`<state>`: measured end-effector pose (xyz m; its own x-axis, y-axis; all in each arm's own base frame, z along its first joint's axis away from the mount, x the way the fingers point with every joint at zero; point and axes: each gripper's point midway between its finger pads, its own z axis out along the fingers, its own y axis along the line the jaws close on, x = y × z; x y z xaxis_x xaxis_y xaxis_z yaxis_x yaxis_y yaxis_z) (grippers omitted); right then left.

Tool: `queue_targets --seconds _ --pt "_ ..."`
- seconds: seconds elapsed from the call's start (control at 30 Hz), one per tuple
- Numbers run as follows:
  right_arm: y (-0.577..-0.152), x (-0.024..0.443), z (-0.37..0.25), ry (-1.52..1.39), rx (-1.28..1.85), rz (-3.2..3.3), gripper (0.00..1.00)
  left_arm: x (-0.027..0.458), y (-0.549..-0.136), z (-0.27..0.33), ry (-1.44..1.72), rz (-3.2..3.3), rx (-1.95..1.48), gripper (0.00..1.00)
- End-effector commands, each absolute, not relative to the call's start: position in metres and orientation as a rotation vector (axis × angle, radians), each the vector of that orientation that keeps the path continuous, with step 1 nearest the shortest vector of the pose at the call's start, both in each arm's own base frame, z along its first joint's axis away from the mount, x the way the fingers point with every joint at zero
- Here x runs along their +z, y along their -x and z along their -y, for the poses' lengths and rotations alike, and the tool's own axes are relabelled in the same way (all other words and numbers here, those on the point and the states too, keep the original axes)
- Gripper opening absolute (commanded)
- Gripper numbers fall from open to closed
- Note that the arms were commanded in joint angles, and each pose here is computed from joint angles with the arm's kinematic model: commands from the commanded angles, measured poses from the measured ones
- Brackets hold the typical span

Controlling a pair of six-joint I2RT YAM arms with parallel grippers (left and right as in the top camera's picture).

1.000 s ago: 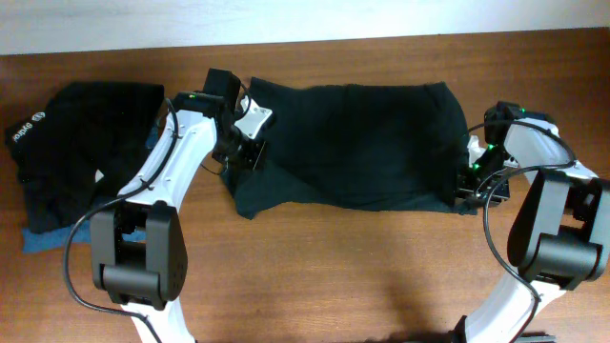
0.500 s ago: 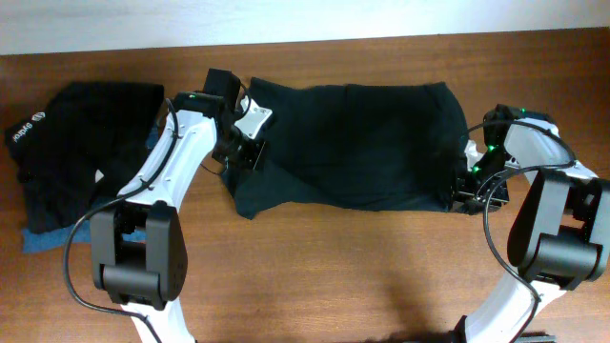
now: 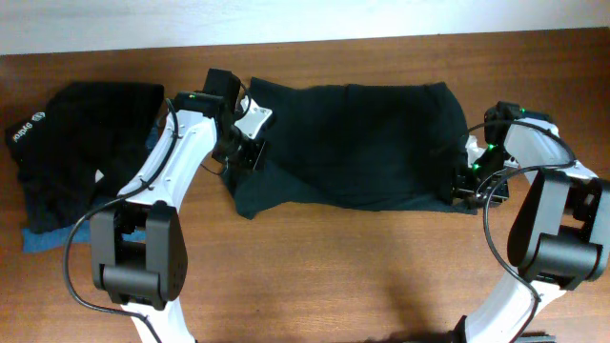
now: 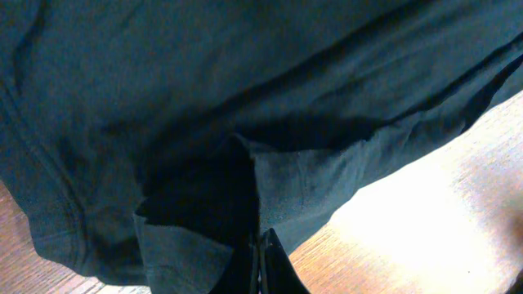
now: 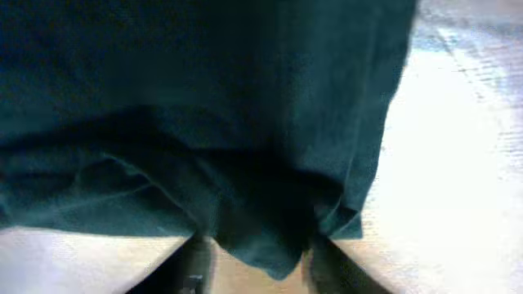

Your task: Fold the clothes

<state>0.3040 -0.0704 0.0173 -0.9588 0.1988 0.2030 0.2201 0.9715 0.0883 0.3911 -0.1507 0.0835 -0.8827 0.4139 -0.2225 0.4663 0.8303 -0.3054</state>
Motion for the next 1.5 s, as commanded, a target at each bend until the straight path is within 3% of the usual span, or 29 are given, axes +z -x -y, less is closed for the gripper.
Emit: queue_targets --seconds 0.0,0.07,0.13,0.5,1.03,1.47 --pt "-0.308 0.020 0.073 0.313 -0.160 2.939 0.19 0.093 -0.394 0.150 -0.706 -2.832 -0.517 0.01" --pt "-0.308 0.020 0.073 0.313 -0.160 2.939 0.08 0.093 -0.394 0.150 -0.706 -2.832 -0.517 0.01" --pt "-0.308 0.020 0.073 0.313 -0.160 2.938 0.04 0.093 -0.394 0.150 -0.706 -2.832 -0.517 0.01" --pt "-0.312 0.026 0.075 0.316 -0.156 2.959 0.04 0.095 -0.399 0.144 -0.689 -2.825 -0.495 0.00" --pt "-0.356 0.079 0.089 0.370 -0.108 3.118 0.04 0.125 -0.446 0.126 -0.608 -2.671 -0.444 0.00" --pt "-0.352 0.079 0.149 0.707 0.003 3.115 0.04 0.128 -0.453 0.131 -0.620 -2.632 -0.439 0.01"
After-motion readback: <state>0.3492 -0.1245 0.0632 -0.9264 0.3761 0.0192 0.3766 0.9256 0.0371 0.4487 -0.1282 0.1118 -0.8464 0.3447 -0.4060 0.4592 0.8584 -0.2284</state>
